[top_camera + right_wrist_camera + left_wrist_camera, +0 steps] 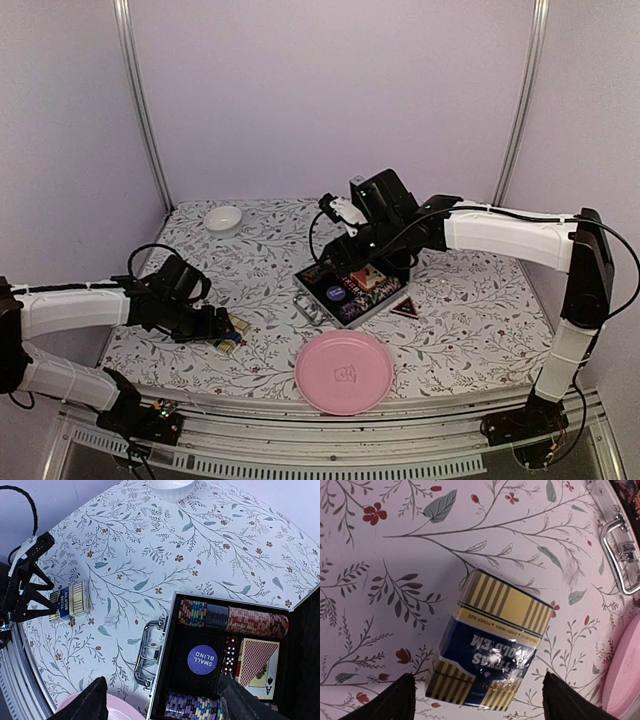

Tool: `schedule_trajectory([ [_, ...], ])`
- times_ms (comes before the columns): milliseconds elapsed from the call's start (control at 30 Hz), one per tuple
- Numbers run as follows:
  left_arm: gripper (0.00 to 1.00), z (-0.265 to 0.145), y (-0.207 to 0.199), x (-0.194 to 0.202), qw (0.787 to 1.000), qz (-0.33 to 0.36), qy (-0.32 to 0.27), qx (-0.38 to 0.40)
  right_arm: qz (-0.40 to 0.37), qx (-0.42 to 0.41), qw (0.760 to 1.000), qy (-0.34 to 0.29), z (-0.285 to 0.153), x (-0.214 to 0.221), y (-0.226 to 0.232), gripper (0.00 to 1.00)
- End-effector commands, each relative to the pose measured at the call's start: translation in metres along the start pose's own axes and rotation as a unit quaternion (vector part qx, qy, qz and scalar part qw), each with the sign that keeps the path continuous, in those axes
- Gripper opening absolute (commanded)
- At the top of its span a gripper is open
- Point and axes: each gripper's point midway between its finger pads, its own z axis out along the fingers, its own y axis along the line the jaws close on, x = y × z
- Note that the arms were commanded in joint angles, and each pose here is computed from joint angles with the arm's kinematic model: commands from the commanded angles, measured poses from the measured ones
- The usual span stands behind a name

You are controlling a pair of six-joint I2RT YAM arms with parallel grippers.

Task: Pack up texas hold em set

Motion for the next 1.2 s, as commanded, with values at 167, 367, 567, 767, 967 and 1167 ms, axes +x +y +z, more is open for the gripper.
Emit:
schedule_trajectory([
  [167,0.88,0.016,-0.014,0.015,0.999,0.011,0.026,0.029,0.007,0.0,0.999,-0.031,-0.013,-0.016,0.0,0.77],
  [367,0.88,0.018,-0.063,0.014,0.992,0.058,0.022,0.112,0.01,0.009,0.999,-0.032,-0.014,-0.016,-0.002,0.78],
  [567,0.88,0.025,-0.129,0.023,0.974,0.115,0.031,0.192,0.027,0.03,0.999,-0.032,-0.016,-0.015,-0.01,0.82],
  [767,0.88,0.031,-0.142,0.017,0.976,0.133,0.009,0.172,0.053,0.039,0.998,-0.023,-0.012,-0.009,-0.013,0.83],
  [967,0.92,-0.024,-0.107,-0.036,0.981,0.119,-0.089,0.125,0.047,0.032,0.998,-0.009,0.003,-0.002,-0.001,0.83],
  [1167,0.96,-0.08,-0.05,-0.123,0.978,0.076,-0.169,0.094,-0.004,0.011,1.0,0.017,0.044,0.004,0.047,0.83],
])
